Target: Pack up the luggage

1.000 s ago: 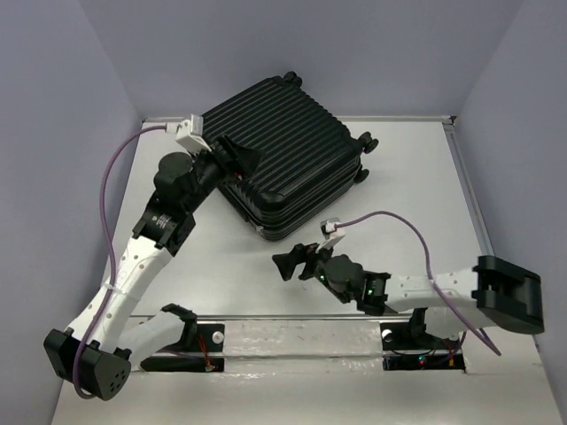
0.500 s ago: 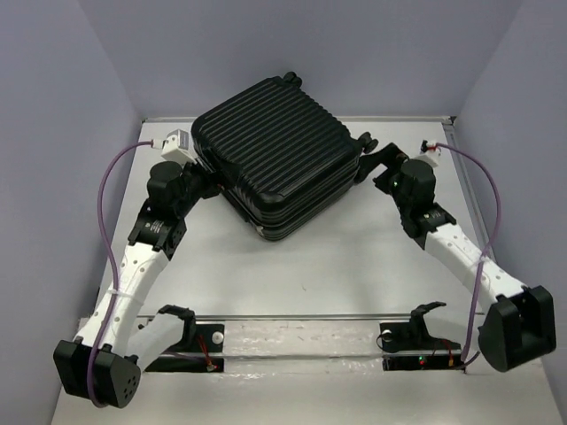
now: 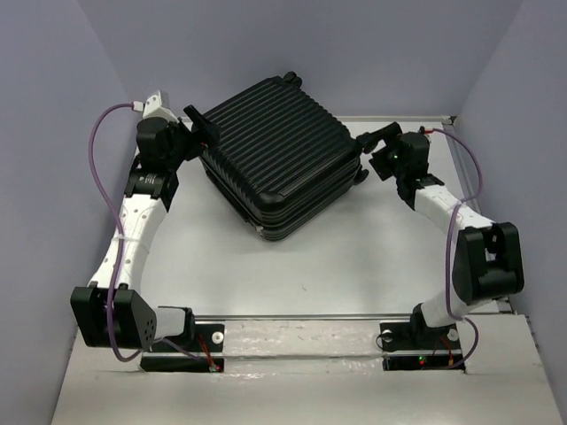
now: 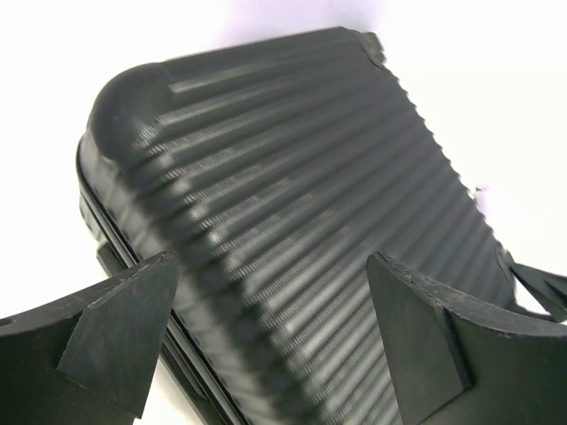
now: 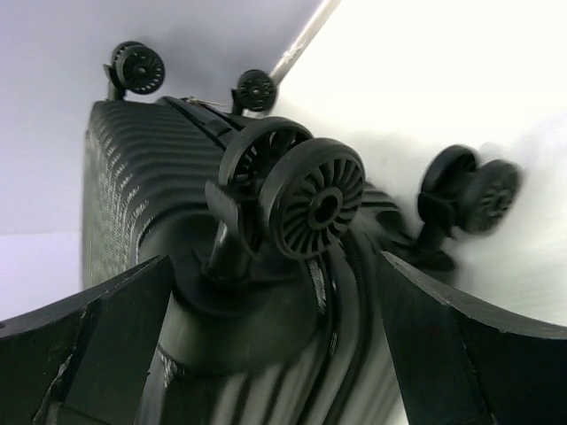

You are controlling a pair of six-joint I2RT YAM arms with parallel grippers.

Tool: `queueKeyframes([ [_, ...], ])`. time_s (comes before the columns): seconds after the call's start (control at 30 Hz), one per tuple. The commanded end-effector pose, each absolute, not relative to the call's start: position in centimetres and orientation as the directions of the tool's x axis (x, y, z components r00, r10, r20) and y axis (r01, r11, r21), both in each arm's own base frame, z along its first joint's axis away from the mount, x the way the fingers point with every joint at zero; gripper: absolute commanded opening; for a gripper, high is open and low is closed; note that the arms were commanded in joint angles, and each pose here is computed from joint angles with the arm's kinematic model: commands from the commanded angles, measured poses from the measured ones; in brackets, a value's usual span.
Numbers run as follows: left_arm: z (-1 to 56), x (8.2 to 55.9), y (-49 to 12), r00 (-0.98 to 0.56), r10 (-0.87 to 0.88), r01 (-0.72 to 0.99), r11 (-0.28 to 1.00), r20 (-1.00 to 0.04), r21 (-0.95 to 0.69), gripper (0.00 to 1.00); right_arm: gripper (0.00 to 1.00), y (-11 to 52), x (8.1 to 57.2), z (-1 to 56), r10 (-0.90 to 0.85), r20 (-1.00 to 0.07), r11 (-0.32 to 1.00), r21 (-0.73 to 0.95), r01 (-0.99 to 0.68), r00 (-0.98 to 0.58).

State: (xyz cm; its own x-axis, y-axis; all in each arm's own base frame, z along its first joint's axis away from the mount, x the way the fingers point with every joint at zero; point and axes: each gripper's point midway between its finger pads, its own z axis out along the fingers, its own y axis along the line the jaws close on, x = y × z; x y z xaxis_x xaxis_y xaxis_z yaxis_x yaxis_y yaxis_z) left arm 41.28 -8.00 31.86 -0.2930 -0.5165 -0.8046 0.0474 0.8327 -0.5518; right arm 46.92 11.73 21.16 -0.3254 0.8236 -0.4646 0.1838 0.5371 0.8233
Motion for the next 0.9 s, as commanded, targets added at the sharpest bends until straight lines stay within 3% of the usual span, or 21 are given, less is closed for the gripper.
queueKeyframes([
  [0.0, 34.9, 42.4, -7.4, -0.23, -0.516, 0.085, 0.834, -0.825, -0.546, 0.99, 1.0, 13.7, 48.8, 22.6, 0.879, -0.331, 0.39, 0.913, 0.117, -0.344],
  [0.23, 33.4, 42.2, -7.3, -0.243, -0.509, 0.078, 0.838, -0.826, -0.54, 0.99, 1.0, 14.8, 51.1, 22.0, 0.927, -0.182, 0.207, 0.977, 0.044, -0.327],
  [0.4, 32.9, 41.9, -7.9, -0.264, -0.525, 0.095, 0.821, -0.809, -0.563, 0.99, 0.92, 13.8, 52.9, 22.6, 0.962, -0.125, 0.13, 0.991, 0.007, -0.241],
  [0.5, 32.5, 41.6, -7.8, -0.261, -0.525, 0.091, 0.822, -0.81, -0.562, 0.99, 0.81, 13.6, 53.8, 23.6, 0.965, -0.144, 0.142, 0.99, -0.027, -0.219],
  [0.57, 32.4, 41.5, -7.8, -0.261, -0.529, 0.089, 0.82, -0.807, -0.566, 0.99, 0.48, 13.8, 54.0, 24.1, 0.96, -0.164, 0.157, 0.986, -0.051, -0.226],
  [0.63, 32.3, 41.4, -7.8, -0.26, -0.532, 0.087, 0.818, -0.806, -0.568, 0.99, 0.36, 14.3, 53.9, 24.2, 0.952, -0.18, 0.169, 0.983, -0.064, -0.249],
  [0.67, 32.3, 41.3, -7.7, -0.26, -0.532, 0.086, 0.819, -0.806, -0.568, 0.99, 0.21, 14.5, 53.8, 24.1, 0.945, -0.2, 0.187, 0.98, -0.073, -0.26],
  [0.73, 31.9, 41.2, -7.6, -0.265, -0.527, 0.078, 0.823, -0.807, -0.563, 0.99, 0.07, 15.3, 53.2, 23.6, 0.916, -0.256, 0.238, 0.966, -0.095, -0.308],
  [0.87, 31.9, 40.2, -6.4, -0.237, -0.501, 0.032, 0.853, -0.833, -0.522, 0.99, 0.07, 14.7, 51.0, 21.7, 0.839, -0.372, 0.355, 0.927, -0.12, -0.398],
])
